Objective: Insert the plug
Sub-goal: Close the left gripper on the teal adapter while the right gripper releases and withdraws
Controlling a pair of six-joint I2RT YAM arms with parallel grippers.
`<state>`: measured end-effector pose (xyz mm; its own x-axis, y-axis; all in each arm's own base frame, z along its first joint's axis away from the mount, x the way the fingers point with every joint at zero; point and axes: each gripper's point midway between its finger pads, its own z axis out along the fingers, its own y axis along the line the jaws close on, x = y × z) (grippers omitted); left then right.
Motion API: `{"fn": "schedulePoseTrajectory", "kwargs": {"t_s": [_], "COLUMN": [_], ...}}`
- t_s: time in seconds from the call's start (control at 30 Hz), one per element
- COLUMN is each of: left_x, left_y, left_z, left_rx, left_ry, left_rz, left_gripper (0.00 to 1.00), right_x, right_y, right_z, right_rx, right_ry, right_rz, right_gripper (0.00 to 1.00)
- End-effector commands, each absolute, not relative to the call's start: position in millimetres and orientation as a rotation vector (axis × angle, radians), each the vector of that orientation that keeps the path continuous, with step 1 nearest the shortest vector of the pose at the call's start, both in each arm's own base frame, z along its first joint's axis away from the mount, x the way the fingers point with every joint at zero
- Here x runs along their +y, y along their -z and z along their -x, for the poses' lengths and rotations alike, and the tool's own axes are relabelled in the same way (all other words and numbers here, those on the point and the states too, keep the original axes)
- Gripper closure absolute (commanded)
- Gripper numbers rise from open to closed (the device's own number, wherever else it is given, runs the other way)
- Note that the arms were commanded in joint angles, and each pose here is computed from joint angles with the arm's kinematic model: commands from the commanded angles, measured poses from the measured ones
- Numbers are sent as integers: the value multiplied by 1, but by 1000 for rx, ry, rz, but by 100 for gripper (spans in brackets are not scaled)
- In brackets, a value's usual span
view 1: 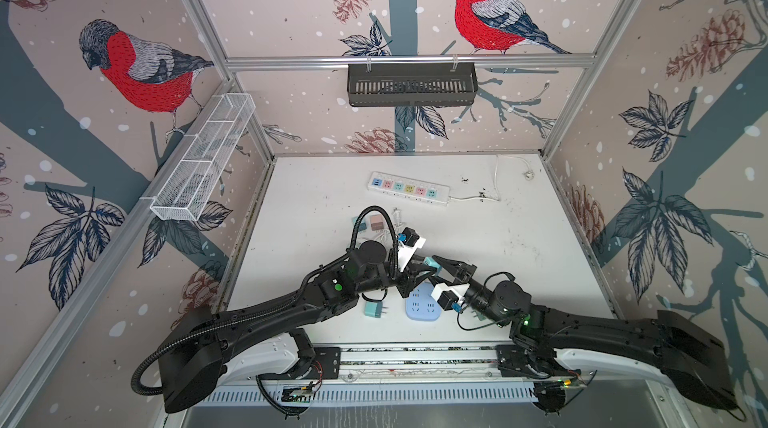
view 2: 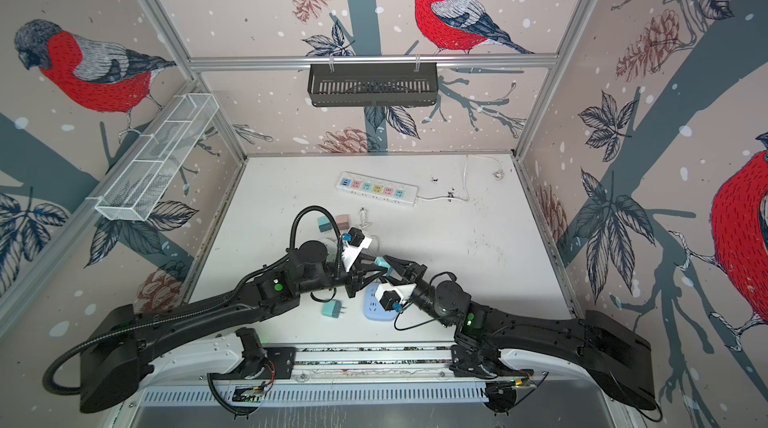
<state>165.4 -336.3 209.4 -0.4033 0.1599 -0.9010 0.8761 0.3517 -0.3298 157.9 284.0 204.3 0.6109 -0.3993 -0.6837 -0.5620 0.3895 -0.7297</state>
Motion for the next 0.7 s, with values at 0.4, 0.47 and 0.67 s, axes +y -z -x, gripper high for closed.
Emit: {"fn": "schedulePoseTrajectory", "kwargs": {"t_s": [0.4,0.47,0.67], "left_x": [-297,-289,-257], "left_y": [-204,-210,-219], "left_z": [-200,-200,-196], "left_rx": [1756,1706,1547], "left_ry": [677,630,500], "left_rz": [-894,-903,-885], "left_gripper": [100,100,100], "right_x": [264,255,218], "right_y": [-215,-216,-224], "right_z": [-158,-157,-170], "right_rx": [1114,1118,1153], "right_ry": [-292,-318,-366], "right_rz": [1042,993,768], "right_gripper": [0,0,0]}}
